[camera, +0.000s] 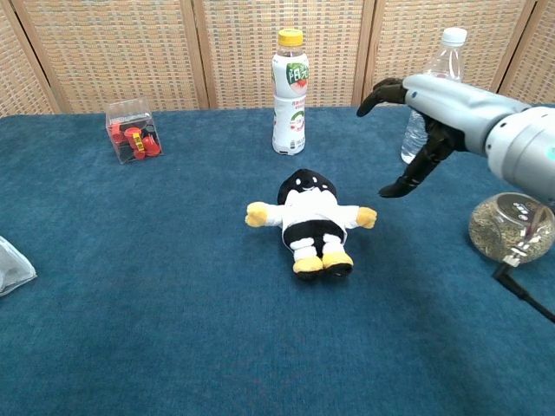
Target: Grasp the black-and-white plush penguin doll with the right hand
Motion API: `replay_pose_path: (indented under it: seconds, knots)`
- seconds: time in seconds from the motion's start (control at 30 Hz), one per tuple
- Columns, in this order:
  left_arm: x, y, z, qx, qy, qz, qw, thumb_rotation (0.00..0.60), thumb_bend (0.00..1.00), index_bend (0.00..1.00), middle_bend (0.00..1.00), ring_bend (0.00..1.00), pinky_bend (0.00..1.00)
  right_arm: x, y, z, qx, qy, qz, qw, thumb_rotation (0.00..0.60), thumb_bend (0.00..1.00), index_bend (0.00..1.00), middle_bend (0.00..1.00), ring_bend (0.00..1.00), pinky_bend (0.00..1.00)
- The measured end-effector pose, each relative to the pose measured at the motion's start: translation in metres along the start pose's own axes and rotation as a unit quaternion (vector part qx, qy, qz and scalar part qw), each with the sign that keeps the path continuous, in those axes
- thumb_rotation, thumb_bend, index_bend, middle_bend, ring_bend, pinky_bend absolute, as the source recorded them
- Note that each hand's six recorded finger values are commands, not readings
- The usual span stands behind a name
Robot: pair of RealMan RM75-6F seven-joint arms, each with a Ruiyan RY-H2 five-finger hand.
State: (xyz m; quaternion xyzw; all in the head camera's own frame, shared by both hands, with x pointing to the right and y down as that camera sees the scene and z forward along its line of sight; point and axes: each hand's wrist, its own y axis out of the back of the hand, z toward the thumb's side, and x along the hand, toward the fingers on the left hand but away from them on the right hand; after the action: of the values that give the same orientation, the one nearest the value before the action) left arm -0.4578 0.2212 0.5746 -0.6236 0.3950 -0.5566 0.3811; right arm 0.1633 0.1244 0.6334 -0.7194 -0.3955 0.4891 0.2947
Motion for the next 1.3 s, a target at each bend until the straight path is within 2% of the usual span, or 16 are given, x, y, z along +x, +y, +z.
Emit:
replay_pose_path:
  seconds: [0.47,0.97,1.3]
  knots:
    - [0.004,-0.004,-0.004,-0.006,0.004,-0.011,0.9999,0.6,0.12,0.0,0.0,0.0,0.0,-0.026,-0.027,0.055,0.009,0.019,0.006,0.9998,0.6,0.38,0.32,0.0,0.0,0.0]
    - [0.006,-0.006,-0.005,-0.004,0.007,-0.016,0.9998,0.6,0.12,0.0,0.0,0.0,0.0,-0.045,-0.06,0.078,0.026,-0.001,0.038,0.999,0.6,0.41,0.39,0.0,0.0,0.0]
    - [0.008,-0.006,-0.008,-0.006,0.012,-0.018,0.9998,0.6,0.12,0.0,0.0,0.0,0.0,-0.049,-0.083,0.099,0.021,0.008,0.059,0.998,0.6,0.41,0.4,0.0,0.0,0.0]
